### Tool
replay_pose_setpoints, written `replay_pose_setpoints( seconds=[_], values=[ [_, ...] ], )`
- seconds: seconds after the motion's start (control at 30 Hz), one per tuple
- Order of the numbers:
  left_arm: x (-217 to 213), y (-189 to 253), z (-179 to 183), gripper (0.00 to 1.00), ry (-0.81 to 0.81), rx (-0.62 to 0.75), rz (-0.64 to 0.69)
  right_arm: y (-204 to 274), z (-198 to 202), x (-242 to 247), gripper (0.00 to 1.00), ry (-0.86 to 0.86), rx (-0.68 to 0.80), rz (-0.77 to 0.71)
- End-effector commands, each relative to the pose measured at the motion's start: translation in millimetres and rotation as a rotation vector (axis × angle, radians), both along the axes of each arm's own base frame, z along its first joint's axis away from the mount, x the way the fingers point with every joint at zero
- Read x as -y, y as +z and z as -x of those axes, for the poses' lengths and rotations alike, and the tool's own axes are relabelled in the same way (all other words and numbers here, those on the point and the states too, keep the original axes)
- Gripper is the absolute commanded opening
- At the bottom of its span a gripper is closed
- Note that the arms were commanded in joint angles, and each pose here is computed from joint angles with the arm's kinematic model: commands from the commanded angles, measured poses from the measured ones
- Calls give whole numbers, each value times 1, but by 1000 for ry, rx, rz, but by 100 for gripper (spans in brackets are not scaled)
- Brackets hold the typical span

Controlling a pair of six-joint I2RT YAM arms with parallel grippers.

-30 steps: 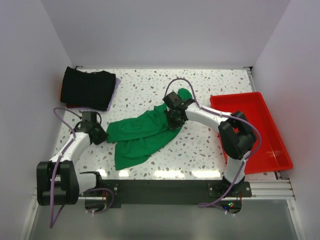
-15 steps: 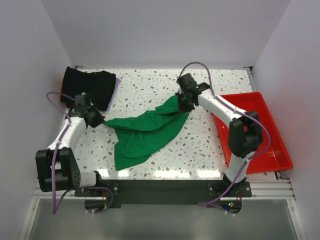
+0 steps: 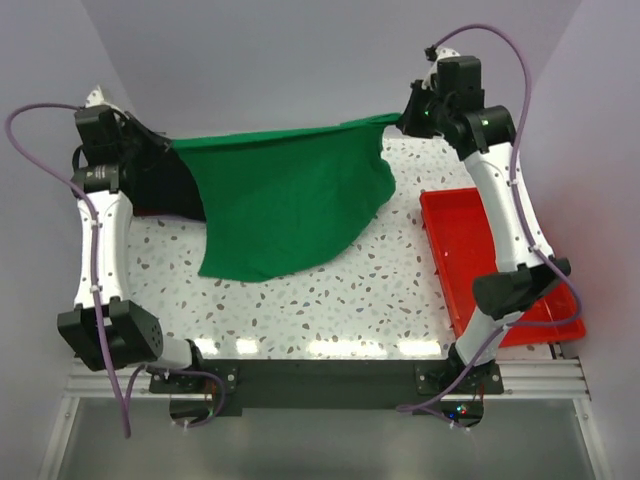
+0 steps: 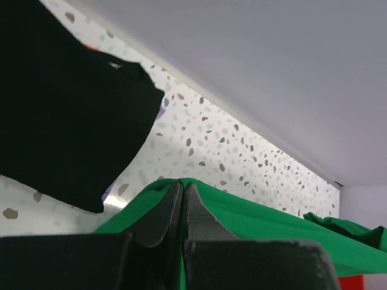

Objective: Fold and stack the t-shirts
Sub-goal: Flatten the tshirt out

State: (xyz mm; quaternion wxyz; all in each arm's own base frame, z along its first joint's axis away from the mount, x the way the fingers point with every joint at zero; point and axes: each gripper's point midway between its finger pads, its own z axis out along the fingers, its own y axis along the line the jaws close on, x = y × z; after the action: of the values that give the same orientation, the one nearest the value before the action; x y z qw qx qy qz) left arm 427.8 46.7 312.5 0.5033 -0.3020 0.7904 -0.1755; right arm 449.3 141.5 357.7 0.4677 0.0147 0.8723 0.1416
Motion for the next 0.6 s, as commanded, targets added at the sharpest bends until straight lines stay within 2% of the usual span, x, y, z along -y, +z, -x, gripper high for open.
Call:
replay_pose_setpoints(
  seconds=[0.0, 0.03, 0.1, 0.13, 0.17, 0.27, 0.3, 0.37, 0.4, 0.47, 0.5, 0.57],
  values=[
    [-13, 79, 25, 0, 53, 168, -68, 84, 28, 37, 0, -107, 207, -35],
    [-10, 93, 30, 0, 42, 210, -78, 109, 41, 38, 0, -104, 286, -70],
    [-1, 125, 48, 0, 23, 297, -97, 132, 55, 37, 0, -97, 356, -127],
    [-1, 132, 54, 0, 23, 316, -107, 127, 57, 36, 0, -94, 353, -143],
    [2, 141, 63, 0, 23, 338, -116, 151, 73, 38, 0, -91, 435, -182],
    [12, 131, 83, 0, 9, 328, -113, 130, 82, 31, 0, -80, 401, -248],
    [16, 97, 83, 0, 1, 263, -93, 106, 89, 32, 0, -92, 346, -261],
    [19, 69, 102, 0, 20, 225, -74, 70, 98, 32, 0, -108, 267, -266],
    [19, 18, 107, 0, 26, 114, -47, 29, 109, 34, 0, -129, 174, -266],
    [20, -23, 128, 0, 52, 15, -36, -25, 128, 37, 0, -151, 32, -239],
    [22, -64, 139, 0, 55, -78, -18, -50, 140, 38, 0, -167, -32, -236],
    [22, -96, 160, 0, 77, -159, -14, -124, 178, 48, 19, -198, -231, -172]
  ],
)
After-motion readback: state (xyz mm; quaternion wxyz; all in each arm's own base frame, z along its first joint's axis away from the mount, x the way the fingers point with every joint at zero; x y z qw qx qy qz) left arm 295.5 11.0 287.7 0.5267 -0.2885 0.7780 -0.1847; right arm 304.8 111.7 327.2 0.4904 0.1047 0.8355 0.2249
